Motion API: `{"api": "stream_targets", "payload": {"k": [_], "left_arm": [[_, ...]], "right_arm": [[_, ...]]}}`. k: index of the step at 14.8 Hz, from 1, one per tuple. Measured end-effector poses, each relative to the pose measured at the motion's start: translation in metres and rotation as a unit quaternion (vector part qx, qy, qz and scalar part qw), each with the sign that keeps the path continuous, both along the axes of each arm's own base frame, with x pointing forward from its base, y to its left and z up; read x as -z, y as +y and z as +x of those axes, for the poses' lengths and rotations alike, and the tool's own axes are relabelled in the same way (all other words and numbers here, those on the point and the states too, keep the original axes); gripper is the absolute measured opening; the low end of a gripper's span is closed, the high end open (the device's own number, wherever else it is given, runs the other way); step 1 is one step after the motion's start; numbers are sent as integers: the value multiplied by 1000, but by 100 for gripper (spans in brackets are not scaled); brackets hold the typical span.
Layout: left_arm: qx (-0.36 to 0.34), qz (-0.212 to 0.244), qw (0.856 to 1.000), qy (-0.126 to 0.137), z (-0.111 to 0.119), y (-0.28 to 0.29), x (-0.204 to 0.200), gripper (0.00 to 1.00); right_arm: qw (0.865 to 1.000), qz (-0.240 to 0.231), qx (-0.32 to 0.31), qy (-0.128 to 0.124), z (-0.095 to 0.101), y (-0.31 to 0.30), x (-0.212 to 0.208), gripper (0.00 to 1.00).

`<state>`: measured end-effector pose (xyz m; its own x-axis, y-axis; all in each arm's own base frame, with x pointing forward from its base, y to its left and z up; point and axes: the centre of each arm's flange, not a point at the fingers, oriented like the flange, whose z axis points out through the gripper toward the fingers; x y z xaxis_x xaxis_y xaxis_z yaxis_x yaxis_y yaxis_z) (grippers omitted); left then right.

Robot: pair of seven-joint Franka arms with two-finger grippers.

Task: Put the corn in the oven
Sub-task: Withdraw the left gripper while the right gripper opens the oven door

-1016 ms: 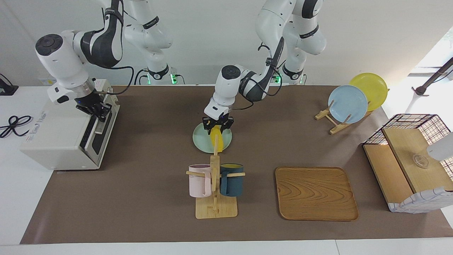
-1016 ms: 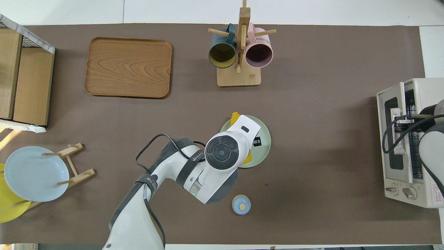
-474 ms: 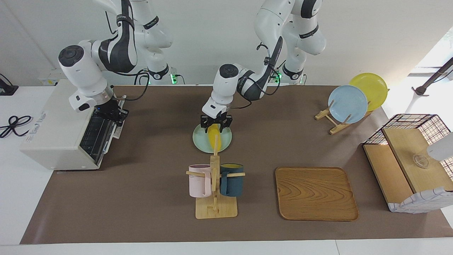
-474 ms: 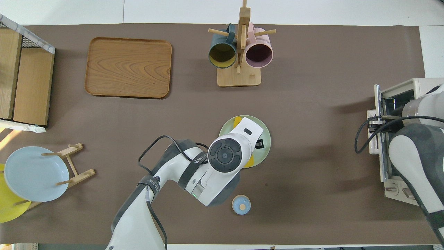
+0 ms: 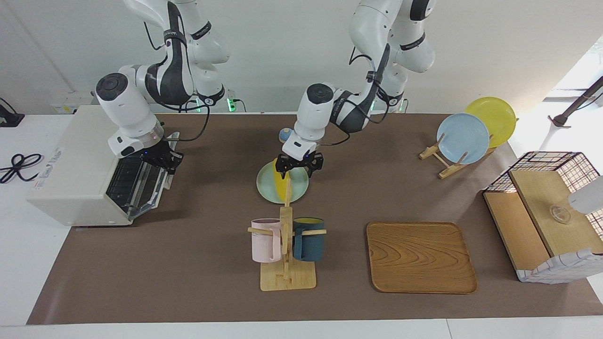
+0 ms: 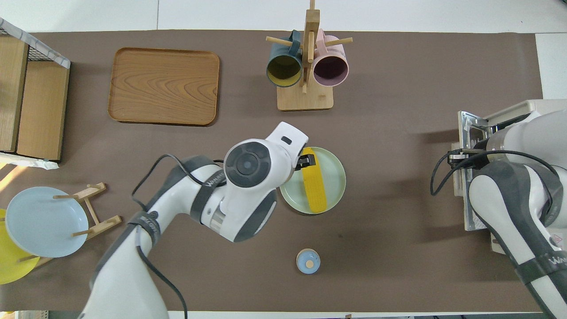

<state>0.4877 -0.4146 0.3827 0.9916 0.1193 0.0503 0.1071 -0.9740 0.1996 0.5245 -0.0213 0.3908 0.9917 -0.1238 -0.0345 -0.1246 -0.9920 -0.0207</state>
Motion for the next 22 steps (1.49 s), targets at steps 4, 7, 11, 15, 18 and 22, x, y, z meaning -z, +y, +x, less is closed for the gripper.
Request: {"api": "stream_targets", "payload": {"k": [4,7,11,15,18,22], "left_arm": [[1,12,1000,14,75,123,-71,100],[3,23,1000,12,106,203,-99,100],[39,29,999,9,113,277,-127,100],[80,71,994,5,98,314,-160,100],[99,91,991,11,85,335,-180,100],[105,91,990,30,64,339,-199,100]], "right_arm": [[1000,-1,-4,-16,-4,15,31,1],[1000,-1,-6,-21,-6,19,43,1],[1000,-1,-8,-22,-6,21,53,1],[999,-1,-10,-36,-11,24,77,1],[999,0,-10,-35,-10,24,94,1],[999,-4,8,-34,-10,28,94,1]]}}
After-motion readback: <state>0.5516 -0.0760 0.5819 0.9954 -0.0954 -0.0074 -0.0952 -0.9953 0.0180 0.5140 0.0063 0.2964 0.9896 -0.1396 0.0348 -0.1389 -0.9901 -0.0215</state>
